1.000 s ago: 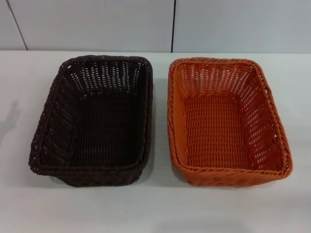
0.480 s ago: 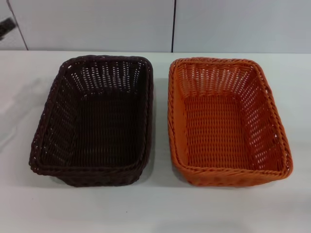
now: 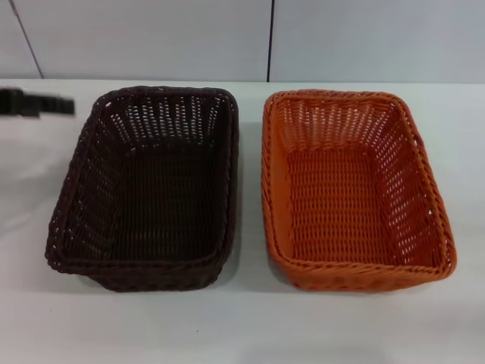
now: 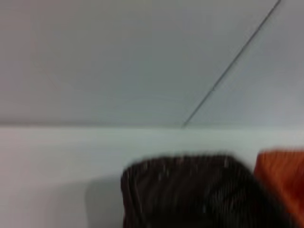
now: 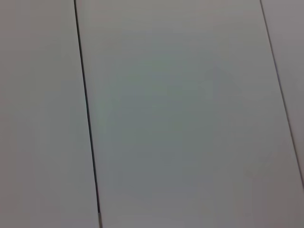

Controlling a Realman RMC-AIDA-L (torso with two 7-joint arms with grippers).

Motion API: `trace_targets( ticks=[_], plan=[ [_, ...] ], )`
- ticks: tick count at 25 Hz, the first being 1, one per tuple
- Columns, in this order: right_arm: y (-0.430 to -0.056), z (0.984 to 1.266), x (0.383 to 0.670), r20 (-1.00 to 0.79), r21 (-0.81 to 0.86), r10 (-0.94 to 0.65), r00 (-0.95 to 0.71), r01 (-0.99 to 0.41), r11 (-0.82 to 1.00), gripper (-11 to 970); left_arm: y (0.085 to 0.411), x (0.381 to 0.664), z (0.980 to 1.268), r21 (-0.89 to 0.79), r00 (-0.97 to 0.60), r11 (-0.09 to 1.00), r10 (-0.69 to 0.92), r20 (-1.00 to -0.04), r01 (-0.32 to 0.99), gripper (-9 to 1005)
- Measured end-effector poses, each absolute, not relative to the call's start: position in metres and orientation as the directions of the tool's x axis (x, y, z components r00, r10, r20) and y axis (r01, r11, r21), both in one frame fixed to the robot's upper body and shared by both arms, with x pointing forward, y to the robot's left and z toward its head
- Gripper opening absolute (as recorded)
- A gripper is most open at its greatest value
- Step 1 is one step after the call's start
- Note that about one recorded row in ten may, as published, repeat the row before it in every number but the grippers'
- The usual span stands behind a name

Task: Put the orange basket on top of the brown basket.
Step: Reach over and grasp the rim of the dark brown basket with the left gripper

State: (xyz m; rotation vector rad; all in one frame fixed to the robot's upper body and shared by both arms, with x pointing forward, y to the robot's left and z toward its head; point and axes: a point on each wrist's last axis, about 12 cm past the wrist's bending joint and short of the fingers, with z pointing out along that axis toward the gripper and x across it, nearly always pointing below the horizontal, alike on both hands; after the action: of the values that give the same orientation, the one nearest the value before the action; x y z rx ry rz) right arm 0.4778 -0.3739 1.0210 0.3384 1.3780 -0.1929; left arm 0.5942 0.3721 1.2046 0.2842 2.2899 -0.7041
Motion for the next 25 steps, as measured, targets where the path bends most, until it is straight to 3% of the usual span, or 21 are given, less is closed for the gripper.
trace_targets(
  ticks=[7,14,25],
  plan=[
    [-0.374,1.021,0.478,-0.981,0.120,0.061,0.185,0.330,0.936,730,0.340,0.586,1.201,-0.211,-0.803,0.933,0.119,-0.584,0.292,813],
    [-0.375,1.023,0.481,-0.980,0.115,0.054,0.191,0.327,0.938,730,0.320,0.582,1.191,-0.239,-0.829,0.922,0.132,-0.544,0.303,807],
    [-0.378,1.025,0.481,-0.980,0.107,0.043,0.195,0.329,0.938,729,0.317,0.584,1.167,-0.272,-0.847,0.927,0.082,-0.526,0.259,796]
  ],
)
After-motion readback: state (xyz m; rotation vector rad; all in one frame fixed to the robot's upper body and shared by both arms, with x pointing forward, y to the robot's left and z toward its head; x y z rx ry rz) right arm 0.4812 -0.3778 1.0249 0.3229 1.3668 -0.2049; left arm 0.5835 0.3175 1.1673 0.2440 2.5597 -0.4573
